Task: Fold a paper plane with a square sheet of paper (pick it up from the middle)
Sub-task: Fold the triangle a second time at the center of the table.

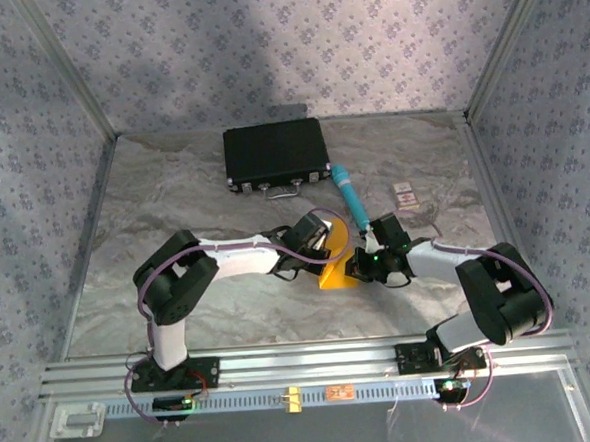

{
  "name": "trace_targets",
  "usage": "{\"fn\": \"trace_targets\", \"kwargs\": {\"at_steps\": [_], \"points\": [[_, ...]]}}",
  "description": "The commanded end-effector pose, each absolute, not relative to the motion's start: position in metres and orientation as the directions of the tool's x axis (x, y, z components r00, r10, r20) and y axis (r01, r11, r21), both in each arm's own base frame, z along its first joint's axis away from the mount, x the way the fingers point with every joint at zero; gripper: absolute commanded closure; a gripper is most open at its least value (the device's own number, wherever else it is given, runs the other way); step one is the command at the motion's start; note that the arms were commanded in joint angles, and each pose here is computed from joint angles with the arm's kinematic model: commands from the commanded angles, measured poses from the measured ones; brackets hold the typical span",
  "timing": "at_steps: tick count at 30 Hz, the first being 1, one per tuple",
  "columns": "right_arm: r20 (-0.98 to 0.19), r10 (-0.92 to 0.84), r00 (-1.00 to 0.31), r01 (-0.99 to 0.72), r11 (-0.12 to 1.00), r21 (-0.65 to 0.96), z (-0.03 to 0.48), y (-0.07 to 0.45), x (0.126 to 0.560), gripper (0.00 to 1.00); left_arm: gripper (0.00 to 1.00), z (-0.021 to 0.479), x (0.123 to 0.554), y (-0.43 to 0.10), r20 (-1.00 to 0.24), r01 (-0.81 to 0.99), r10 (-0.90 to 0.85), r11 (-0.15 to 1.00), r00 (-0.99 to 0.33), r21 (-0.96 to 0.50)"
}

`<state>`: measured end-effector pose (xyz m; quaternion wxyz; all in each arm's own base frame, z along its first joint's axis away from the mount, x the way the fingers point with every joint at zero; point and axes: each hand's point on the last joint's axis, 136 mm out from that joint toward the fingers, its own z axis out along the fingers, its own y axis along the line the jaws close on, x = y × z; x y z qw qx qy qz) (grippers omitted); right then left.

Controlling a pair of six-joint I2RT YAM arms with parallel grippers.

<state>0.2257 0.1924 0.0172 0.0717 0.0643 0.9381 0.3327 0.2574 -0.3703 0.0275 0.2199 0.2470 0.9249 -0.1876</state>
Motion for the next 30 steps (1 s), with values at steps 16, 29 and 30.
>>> {"fn": "trace_targets", "kwargs": {"at_steps": [16,29,30], "points": [[-0.004,0.143,-0.990,0.118,0.833,0.541,-0.006,0.176,0.205,1.00,0.97,0.053,0.267,-0.380,-0.557,0.564,0.365,0.791,-0.746,-0.237],[0.002,0.139,-0.990,0.117,0.828,0.548,-0.005,0.178,0.205,1.00,0.98,0.039,0.268,-0.372,-0.518,0.541,0.381,0.817,-0.766,-0.199],[0.002,0.139,-0.990,0.117,0.828,0.548,-0.005,0.178,0.204,1.00,0.98,0.037,0.268,-0.371,-0.516,0.538,0.380,0.820,-0.768,-0.196]]}}
